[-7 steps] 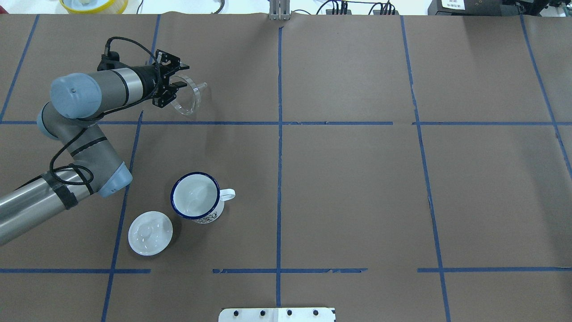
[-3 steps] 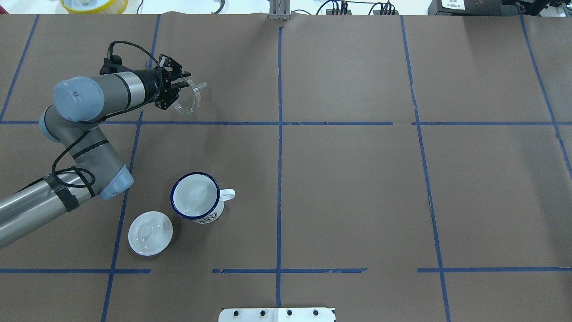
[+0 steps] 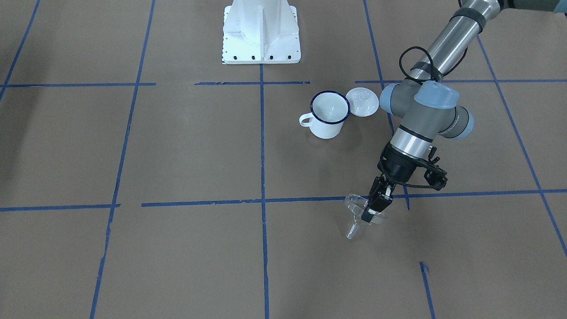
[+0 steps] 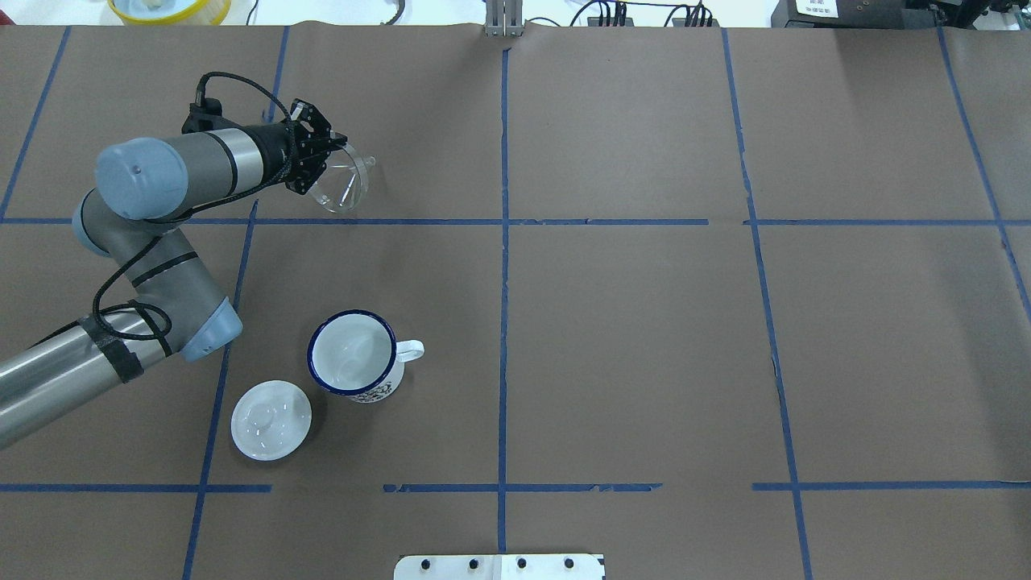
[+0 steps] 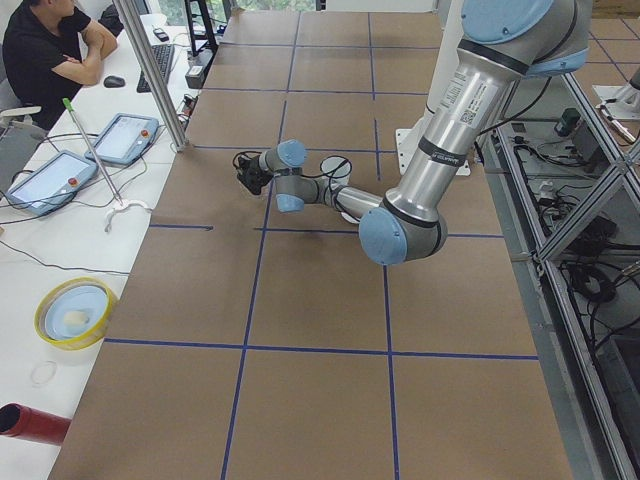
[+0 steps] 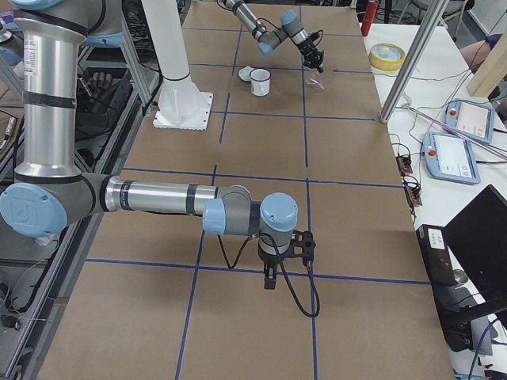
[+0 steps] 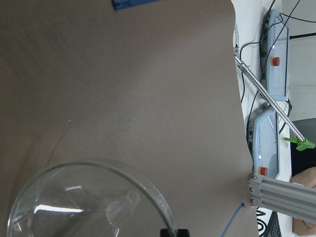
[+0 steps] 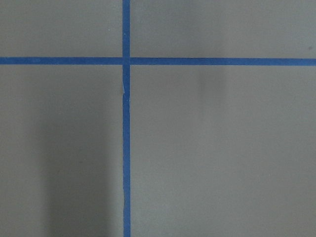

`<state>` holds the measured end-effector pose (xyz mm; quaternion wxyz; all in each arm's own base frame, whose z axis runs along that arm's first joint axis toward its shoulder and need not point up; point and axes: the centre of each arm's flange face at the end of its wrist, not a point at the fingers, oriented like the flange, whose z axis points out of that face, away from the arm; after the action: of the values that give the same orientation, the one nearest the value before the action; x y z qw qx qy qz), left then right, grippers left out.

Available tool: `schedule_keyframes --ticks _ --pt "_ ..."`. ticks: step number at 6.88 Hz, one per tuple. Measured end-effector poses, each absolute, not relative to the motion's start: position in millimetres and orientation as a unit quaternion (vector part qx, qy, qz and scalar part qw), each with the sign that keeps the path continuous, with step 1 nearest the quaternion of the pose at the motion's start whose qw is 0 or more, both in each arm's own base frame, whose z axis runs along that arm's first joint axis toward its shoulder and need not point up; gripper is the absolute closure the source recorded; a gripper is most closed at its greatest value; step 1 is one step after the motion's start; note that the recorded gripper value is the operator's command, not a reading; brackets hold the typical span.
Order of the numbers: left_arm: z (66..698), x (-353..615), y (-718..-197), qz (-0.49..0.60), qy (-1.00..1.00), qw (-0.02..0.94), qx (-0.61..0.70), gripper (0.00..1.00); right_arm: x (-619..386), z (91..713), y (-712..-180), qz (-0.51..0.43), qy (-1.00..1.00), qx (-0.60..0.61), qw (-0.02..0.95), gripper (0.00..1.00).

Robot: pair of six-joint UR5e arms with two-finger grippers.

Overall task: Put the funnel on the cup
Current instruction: 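Lower the left gripper and grasp the glass funnel's rim, then lift the funnel and carry it over the open mug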

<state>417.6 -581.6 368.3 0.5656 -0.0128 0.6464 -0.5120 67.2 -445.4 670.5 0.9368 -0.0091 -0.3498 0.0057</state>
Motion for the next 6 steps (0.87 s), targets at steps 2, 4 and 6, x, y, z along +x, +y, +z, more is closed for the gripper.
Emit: schedule_keyframes --ticks 2,4,6 --pt "314.7 396.4 -573.6 -0.509 0.652 0.562 -0.008 1.0 67.1 670.2 -445.4 0.006 -0.35 -0.009 0.937 0.0" --pt "233.5 369.8 -541.2 -0.524 0.596 0.607 -0.034 1.0 67.2 670.1 -445.4 0.006 -0.35 -0.009 0.937 0.0" --pt "169.7 341.6 -499.2 -0.528 0.506 0.679 -0.063 1.0 67.2 670.5 -445.3 0.006 -0.35 -0.009 0.937 0.0"
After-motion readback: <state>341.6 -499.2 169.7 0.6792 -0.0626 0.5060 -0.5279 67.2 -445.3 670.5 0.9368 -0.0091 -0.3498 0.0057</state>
